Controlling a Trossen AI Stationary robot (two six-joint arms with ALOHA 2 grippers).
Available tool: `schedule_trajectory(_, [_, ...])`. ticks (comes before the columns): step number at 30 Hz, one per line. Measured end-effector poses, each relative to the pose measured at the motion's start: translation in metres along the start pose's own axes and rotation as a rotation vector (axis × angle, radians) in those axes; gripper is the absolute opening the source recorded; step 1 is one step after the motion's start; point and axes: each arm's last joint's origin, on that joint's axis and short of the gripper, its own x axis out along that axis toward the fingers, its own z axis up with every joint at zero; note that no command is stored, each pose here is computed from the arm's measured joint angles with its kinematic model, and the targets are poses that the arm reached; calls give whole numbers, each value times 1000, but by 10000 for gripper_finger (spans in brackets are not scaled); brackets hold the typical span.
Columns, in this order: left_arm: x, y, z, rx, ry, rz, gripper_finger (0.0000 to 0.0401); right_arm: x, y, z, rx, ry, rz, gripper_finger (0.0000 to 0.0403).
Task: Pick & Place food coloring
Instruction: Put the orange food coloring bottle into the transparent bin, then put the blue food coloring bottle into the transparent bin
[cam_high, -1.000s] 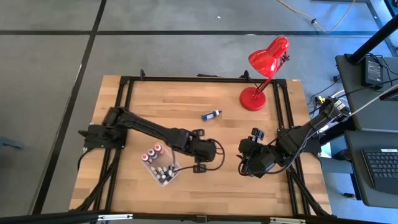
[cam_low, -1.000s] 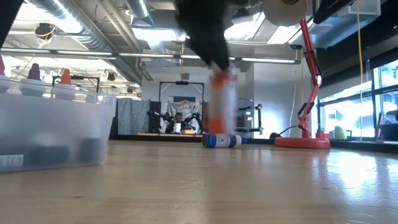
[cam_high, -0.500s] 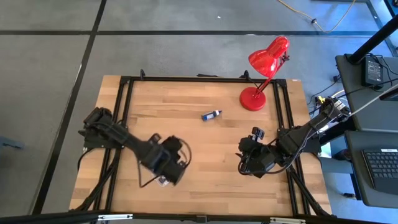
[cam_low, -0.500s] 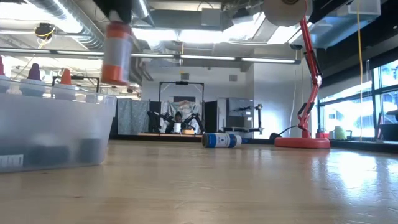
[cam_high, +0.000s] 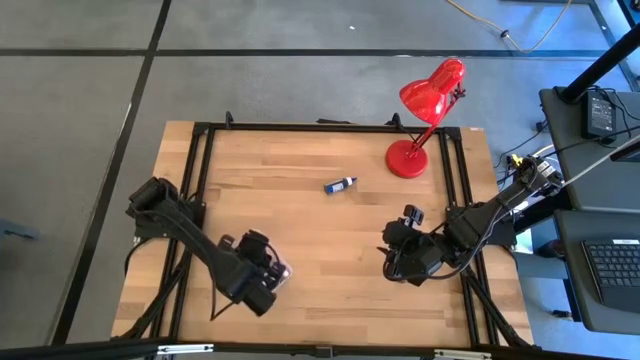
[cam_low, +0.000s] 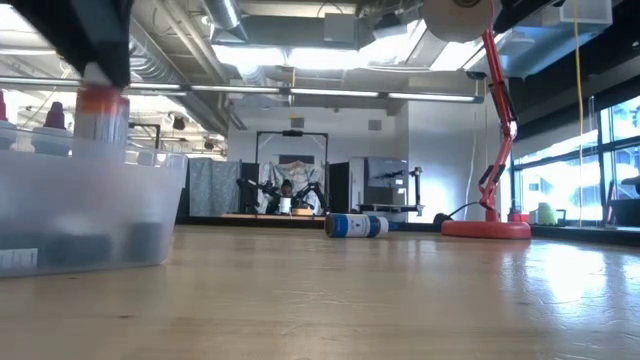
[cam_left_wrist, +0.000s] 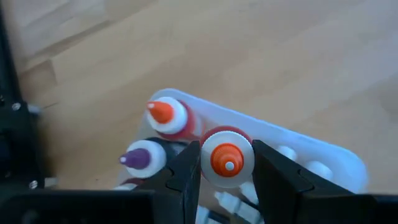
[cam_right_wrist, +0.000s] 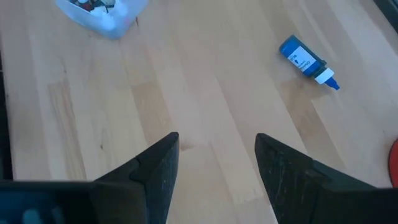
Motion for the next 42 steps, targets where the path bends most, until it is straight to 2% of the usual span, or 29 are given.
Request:
schedule_trajectory(5, [18, 6, -9, -47, -28, 44, 115, 0, 1, 1, 9, -11, 12, 213])
schedule_trajectory(11, [33, 7, -15, -79, -34, 37, 132, 0, 1, 1, 9, -11, 12, 213])
schedule_trajectory(16, [36, 8, -15, -110, -104, 21, 130, 0, 1, 1, 7, -11, 12, 213])
schedule_trajectory(24, [39, 7, -11, -61, -104, 33, 143, 0, 1, 1, 6, -11, 12, 213])
schedule_trajectory(31, [39, 7, -11, -55, -112, 31, 136, 0, 1, 1, 6, -10, 12, 213])
schedule_trajectory(36, [28, 5, -3, 49, -132, 31, 134, 0, 1, 1, 6, -11, 12, 213])
schedule_trajectory(42, [0, -4, 33, 220, -158, 27, 138, 0, 2, 2, 13, -4, 31, 213])
